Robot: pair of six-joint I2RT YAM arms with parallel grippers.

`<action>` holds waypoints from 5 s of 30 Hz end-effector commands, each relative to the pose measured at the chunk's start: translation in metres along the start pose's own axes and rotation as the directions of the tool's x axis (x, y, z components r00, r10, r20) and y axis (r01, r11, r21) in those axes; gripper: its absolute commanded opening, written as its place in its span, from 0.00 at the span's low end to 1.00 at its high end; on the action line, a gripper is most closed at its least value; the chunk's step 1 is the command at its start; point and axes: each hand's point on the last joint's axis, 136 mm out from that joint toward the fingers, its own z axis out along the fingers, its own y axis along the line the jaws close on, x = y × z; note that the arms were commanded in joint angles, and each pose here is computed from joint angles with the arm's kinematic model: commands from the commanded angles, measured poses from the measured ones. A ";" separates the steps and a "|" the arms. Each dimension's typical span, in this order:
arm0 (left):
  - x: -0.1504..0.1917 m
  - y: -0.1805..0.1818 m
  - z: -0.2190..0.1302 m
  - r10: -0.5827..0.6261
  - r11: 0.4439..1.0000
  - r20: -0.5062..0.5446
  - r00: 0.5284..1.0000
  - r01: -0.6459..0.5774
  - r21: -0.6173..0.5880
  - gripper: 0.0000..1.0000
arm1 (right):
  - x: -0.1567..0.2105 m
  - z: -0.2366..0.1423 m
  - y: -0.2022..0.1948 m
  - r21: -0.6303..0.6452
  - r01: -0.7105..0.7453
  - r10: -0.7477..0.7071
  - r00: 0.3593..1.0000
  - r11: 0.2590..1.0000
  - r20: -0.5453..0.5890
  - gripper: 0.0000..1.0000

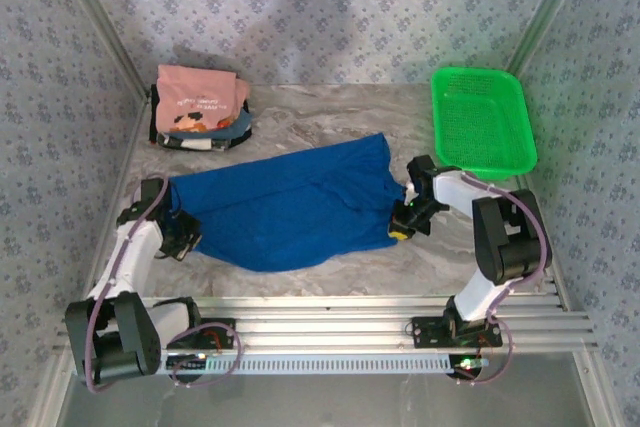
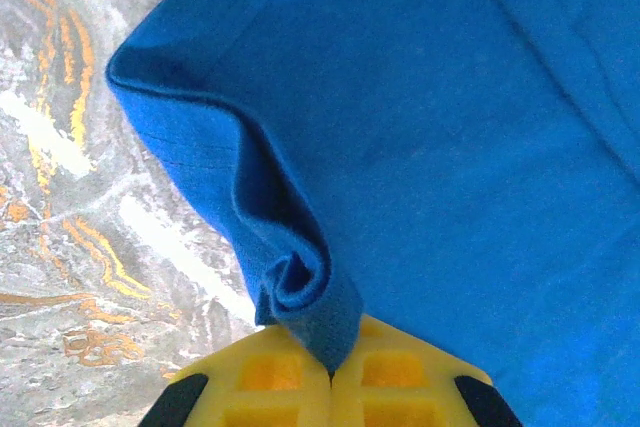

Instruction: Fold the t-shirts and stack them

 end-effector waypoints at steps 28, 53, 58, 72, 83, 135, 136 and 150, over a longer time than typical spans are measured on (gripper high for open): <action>-0.042 -0.060 -0.043 0.098 0.987 0.122 0.988 -0.112 0.115 0.00 | -0.072 -0.079 0.135 -0.260 0.161 -0.144 0.986 0.952 0.086 0.00; -0.050 -0.072 -0.037 0.152 0.981 0.100 0.983 -0.162 0.102 0.00 | -0.139 -0.057 0.185 -0.382 0.193 -0.153 0.979 0.904 0.132 0.45; -0.048 -0.069 -0.036 0.154 0.981 0.097 0.983 -0.163 0.103 0.00 | -0.132 -0.089 0.173 -0.365 0.208 -0.135 0.967 0.907 0.214 0.50; -0.045 -0.072 -0.031 0.152 0.978 0.085 0.985 -0.162 0.130 0.00 | -0.093 -0.054 0.077 -0.247 0.094 -0.046 0.980 0.964 0.194 0.48; -0.042 -0.072 -0.034 0.157 0.975 0.088 0.984 -0.169 0.146 0.00 | -0.071 -0.027 0.131 -0.325 0.221 -0.182 0.972 0.920 0.146 0.46; -0.041 -0.058 -0.008 0.199 0.961 0.008 0.980 -0.196 0.193 0.00 | -0.049 0.028 0.135 0.594 0.357 -0.477 0.877 0.721 0.052 0.38; -0.041 -0.057 -0.007 0.197 0.962 0.006 0.980 -0.195 0.192 0.00 | -0.049 0.029 0.134 0.593 0.355 -0.473 0.880 0.723 0.048 0.37; -0.041 -0.055 -0.006 0.182 0.965 0.008 0.983 -0.180 0.192 0.00 | -0.051 0.028 0.140 0.565 0.361 -0.477 0.877 0.742 0.065 0.35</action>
